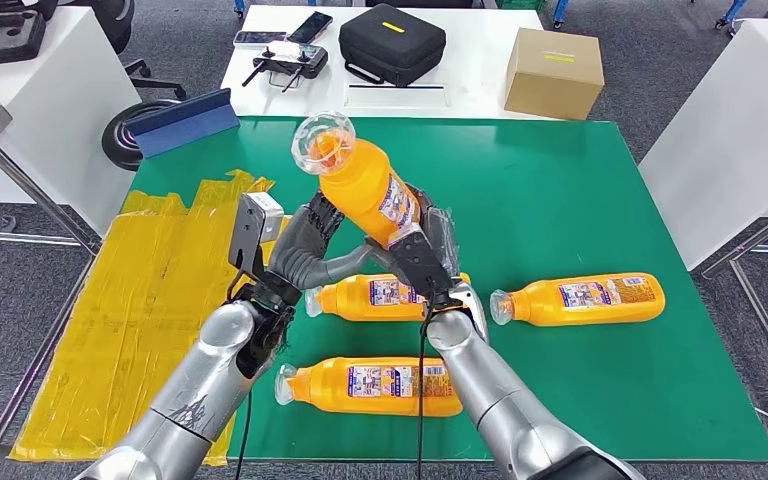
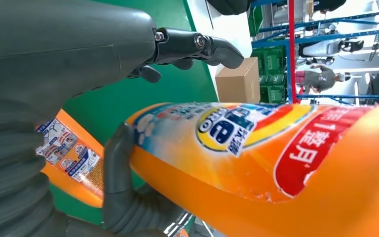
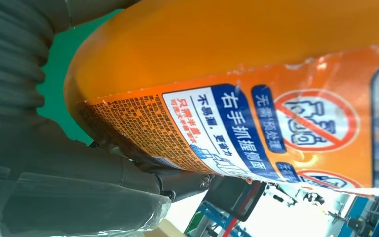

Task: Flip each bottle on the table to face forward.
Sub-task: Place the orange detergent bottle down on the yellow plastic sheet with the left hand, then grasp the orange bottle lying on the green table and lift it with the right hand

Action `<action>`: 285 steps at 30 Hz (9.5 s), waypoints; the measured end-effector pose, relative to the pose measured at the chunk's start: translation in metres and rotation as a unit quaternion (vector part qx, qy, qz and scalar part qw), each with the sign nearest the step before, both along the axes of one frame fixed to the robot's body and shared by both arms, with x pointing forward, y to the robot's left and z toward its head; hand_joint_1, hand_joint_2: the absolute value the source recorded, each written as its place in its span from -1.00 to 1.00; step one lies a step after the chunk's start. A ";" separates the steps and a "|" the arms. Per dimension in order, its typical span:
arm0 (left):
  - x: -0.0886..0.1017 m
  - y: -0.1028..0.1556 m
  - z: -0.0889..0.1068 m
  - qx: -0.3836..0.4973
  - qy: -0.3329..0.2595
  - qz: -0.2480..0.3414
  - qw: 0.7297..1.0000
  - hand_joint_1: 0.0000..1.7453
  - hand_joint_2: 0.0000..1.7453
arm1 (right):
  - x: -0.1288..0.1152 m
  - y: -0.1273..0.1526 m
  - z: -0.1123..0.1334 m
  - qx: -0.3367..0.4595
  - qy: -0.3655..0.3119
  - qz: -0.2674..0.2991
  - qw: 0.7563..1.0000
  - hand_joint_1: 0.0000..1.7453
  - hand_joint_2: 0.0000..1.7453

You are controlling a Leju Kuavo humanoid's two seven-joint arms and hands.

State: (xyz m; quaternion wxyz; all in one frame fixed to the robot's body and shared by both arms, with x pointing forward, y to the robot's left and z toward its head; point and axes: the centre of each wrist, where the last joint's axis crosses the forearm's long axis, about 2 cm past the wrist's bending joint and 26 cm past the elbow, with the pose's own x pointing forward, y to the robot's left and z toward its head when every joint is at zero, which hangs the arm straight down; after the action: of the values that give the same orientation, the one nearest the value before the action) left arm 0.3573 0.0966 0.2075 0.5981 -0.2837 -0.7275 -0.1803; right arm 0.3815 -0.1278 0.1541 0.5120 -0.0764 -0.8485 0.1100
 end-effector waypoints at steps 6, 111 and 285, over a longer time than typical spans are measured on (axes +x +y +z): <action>-0.001 -0.001 0.002 -0.002 -0.003 0.007 1.000 -1.00 1.00 | -0.003 0.010 0.002 0.001 0.004 0.016 1.000 1.00 1.00; 0.028 0.113 -0.029 0.344 -0.277 0.514 0.735 1.00 1.00 | -0.094 -0.009 0.032 -0.137 -0.133 0.031 0.981 -1.00 1.00; -0.041 0.096 -0.142 0.081 0.049 0.253 0.963 -1.00 1.00 | -0.015 -0.349 -0.037 -0.693 0.223 0.005 0.686 -1.00 1.00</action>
State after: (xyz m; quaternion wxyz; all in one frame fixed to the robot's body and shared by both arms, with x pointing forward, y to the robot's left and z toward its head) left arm 0.3167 0.1925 0.0655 0.6799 -0.0496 -0.7285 -0.0673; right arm 0.3664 -0.4769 0.1172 0.4871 -0.3785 -0.3920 0.6825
